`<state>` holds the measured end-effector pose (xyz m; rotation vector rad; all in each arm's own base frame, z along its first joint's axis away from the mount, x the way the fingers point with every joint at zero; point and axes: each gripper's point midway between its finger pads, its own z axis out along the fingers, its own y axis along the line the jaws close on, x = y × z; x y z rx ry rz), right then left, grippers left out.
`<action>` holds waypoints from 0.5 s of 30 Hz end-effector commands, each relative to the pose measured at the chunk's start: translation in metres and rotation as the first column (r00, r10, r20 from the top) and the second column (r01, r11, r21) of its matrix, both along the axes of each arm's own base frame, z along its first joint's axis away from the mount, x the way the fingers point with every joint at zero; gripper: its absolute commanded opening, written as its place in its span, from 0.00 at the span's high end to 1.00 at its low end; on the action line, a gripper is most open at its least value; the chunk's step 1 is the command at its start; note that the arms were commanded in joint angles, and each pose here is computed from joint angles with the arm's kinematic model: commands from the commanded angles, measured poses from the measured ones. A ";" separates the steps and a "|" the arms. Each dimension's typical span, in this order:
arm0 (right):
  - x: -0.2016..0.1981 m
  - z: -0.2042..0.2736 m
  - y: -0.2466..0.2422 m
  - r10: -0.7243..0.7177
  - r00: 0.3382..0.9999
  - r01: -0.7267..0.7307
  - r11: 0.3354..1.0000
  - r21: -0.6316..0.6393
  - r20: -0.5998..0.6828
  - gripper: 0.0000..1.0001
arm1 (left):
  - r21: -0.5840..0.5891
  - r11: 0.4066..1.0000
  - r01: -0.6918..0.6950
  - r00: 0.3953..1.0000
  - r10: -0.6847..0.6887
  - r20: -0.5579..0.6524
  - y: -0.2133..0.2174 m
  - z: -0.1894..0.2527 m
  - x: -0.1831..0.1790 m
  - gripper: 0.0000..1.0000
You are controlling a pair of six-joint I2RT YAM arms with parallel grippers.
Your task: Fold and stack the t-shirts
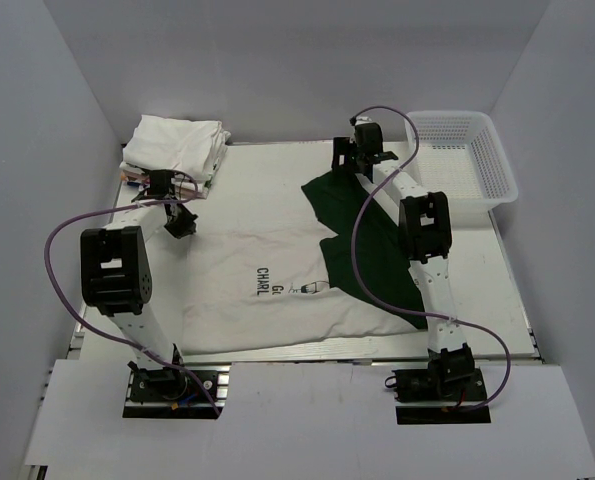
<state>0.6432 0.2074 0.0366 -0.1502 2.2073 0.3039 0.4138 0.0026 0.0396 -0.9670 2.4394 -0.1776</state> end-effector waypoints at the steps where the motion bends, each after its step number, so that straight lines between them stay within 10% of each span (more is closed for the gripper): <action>1: 0.004 0.004 0.013 0.061 0.998 -0.062 0.997 0.036 0.023 0.16 | 0.036 0.999 0.005 0.994 -0.009 0.113 0.004 0.035 0.019 1.00; 2: 0.000 -0.001 0.017 0.073 0.997 -0.073 0.997 0.032 0.006 0.36 | 0.035 0.999 0.005 0.995 -0.009 0.104 0.004 0.034 0.020 1.00; 7: -0.020 0.000 0.009 0.073 0.997 -0.074 0.997 -0.034 -0.032 0.77 | 0.043 0.999 0.000 0.995 -0.004 0.103 0.005 0.034 0.020 1.00; 8: -0.019 0.007 0.004 0.044 0.999 -0.044 0.997 -0.056 -0.003 1.00 | 0.043 0.999 0.000 0.995 -0.004 0.103 0.005 0.034 0.020 1.00; 15: 0.021 0.068 -0.013 -0.024 0.981 0.043 0.995 -0.095 0.191 1.00 | 0.026 1.000 0.003 0.990 -0.007 0.139 0.007 0.031 0.049 1.00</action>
